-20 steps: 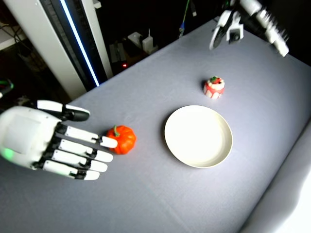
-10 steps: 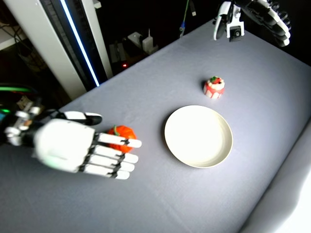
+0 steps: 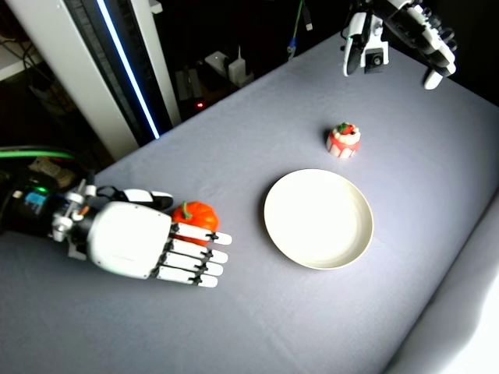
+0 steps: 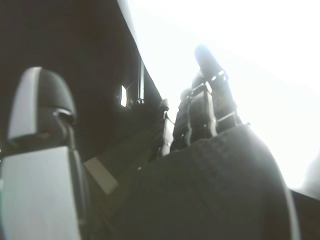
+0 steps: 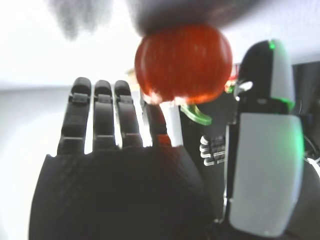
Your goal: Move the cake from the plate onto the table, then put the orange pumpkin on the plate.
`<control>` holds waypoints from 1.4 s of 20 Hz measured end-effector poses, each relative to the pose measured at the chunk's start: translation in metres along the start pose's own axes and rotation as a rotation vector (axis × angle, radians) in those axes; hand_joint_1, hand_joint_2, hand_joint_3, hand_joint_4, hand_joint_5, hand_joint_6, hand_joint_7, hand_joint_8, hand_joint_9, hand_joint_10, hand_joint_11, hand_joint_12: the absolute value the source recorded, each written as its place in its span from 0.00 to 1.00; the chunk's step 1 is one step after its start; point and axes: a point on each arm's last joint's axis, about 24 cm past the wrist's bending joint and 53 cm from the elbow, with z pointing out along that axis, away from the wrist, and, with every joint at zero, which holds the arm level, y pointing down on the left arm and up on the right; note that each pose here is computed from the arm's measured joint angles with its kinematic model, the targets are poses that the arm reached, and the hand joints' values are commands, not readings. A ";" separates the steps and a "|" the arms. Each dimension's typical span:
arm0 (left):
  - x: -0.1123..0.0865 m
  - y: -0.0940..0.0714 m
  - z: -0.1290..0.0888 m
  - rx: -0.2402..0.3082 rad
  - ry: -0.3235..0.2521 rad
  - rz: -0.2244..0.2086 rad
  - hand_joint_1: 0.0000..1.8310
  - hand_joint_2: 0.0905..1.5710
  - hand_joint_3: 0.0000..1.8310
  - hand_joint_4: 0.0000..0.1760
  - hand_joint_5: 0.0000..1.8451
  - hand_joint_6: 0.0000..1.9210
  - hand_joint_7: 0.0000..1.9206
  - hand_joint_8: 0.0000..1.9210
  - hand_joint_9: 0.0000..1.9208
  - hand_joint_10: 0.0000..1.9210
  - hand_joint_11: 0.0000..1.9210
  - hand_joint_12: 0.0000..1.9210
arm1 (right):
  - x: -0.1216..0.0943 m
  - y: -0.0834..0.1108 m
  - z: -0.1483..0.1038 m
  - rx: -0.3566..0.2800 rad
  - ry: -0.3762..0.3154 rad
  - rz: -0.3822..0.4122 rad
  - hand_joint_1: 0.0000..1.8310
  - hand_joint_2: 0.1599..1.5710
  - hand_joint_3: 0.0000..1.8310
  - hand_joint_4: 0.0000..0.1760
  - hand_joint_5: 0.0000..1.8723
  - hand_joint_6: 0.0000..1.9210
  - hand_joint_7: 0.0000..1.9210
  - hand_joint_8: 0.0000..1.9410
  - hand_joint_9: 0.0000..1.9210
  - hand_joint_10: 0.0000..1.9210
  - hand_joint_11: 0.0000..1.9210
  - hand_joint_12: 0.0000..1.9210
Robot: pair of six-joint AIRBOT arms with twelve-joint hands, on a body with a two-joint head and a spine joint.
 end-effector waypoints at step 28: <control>0.013 0.007 0.004 -0.005 0.027 -0.007 0.51 0.58 0.00 0.70 0.00 0.00 0.00 0.00 0.08 0.00 0.00 0.45 | -0.046 0.079 0.014 -0.179 -0.072 -0.120 0.68 0.73 0.00 0.00 0.45 0.50 0.46 0.74 0.44 0.86 0.44 0.95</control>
